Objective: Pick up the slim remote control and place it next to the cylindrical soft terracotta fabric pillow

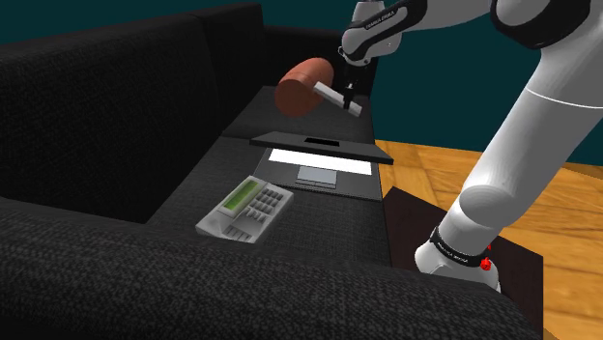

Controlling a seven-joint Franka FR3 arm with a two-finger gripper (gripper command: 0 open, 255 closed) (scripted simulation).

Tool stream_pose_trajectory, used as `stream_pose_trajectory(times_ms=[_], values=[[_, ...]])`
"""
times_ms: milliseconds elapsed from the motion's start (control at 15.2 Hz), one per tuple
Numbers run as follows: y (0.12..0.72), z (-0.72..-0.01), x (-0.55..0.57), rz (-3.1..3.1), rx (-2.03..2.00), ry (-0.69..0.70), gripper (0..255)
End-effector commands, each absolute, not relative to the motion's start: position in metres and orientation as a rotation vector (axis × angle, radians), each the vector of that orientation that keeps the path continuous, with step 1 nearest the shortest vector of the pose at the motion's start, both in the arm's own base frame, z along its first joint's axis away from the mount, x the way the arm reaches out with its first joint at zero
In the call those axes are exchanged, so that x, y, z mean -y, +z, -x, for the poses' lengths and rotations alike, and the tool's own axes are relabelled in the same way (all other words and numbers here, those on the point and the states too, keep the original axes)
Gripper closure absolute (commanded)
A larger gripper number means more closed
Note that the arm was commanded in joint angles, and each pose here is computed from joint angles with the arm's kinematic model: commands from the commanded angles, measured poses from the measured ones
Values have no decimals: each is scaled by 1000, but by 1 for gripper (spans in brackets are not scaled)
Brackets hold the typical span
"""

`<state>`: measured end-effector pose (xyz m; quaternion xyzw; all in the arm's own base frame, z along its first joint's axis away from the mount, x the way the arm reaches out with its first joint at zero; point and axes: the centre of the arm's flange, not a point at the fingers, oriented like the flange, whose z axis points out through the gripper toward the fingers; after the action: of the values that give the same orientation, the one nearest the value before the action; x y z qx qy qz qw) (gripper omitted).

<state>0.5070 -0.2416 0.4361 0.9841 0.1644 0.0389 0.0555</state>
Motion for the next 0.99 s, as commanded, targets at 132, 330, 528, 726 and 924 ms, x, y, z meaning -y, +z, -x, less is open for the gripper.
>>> stream_pose_trajectory(times_ms=[132,330,528,726,924], values=[[414,-508,241,-2987,-499,118,255],[398,-508,241,-2987,-499,118,255],[383,-508,241,-2987,-499,118,255],[367,-508,241,-2987,-499,118,255],[353,-507,241,-2987,-499,118,255]])
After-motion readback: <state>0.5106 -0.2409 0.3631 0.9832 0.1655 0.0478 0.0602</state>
